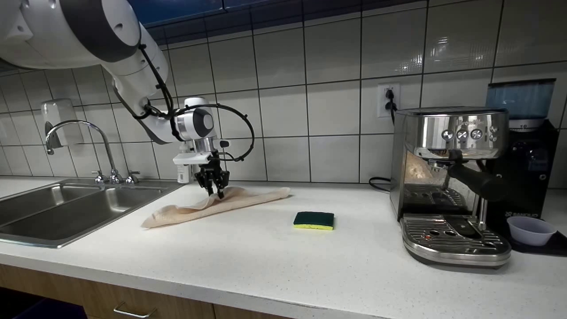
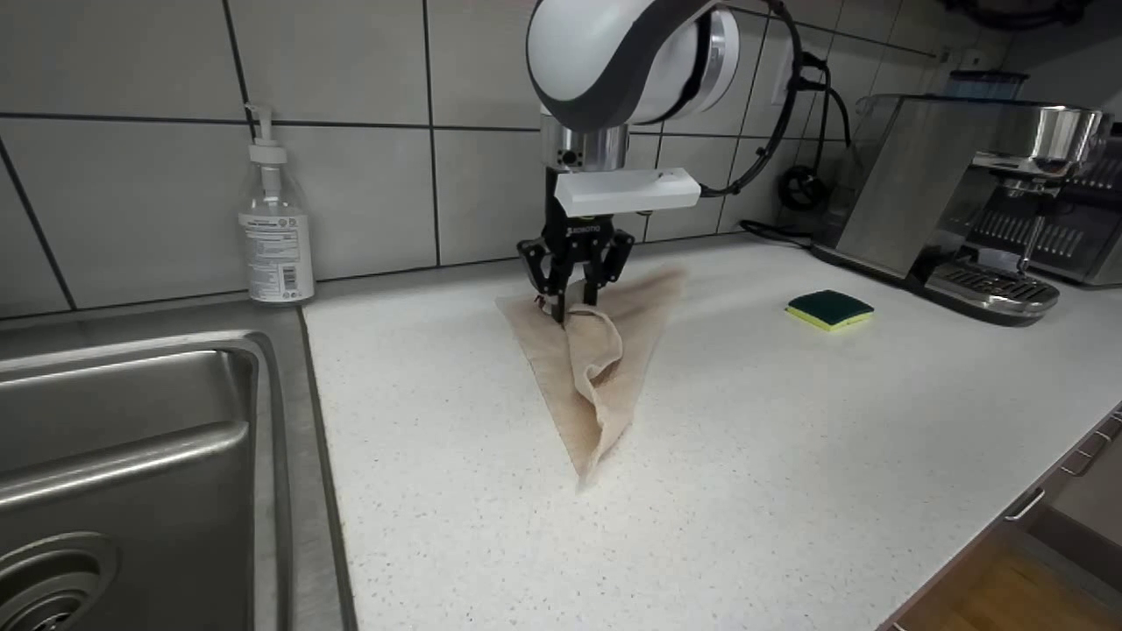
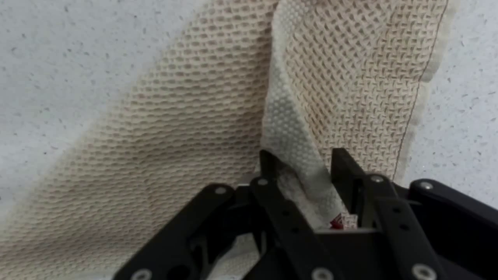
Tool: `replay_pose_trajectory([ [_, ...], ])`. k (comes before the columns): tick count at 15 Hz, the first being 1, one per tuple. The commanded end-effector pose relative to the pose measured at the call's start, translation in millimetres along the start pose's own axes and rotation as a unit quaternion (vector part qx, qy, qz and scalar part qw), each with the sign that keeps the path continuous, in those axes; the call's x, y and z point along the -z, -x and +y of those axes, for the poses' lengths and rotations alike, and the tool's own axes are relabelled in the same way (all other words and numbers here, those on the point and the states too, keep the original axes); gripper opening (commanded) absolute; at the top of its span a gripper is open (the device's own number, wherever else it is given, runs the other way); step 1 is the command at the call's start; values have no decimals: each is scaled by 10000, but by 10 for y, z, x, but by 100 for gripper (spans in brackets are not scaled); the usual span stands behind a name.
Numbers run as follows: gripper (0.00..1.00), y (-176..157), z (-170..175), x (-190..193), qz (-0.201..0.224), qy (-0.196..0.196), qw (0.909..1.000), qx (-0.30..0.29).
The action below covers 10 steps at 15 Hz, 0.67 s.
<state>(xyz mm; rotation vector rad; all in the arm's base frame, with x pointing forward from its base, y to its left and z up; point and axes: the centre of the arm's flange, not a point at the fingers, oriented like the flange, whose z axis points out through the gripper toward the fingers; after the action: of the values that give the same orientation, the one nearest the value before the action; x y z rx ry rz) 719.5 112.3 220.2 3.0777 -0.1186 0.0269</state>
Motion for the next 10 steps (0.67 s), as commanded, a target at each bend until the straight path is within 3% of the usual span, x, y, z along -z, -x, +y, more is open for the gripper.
replay_pose_trajectory([
  [1, 76, -146, -52, 42, -86, -27, 9999, 105],
  [4, 98, -160, -71, 43, -79, -27, 9999, 113],
  [10, 100, -187, -91, 47, -107, -20, 9999, 107],
])
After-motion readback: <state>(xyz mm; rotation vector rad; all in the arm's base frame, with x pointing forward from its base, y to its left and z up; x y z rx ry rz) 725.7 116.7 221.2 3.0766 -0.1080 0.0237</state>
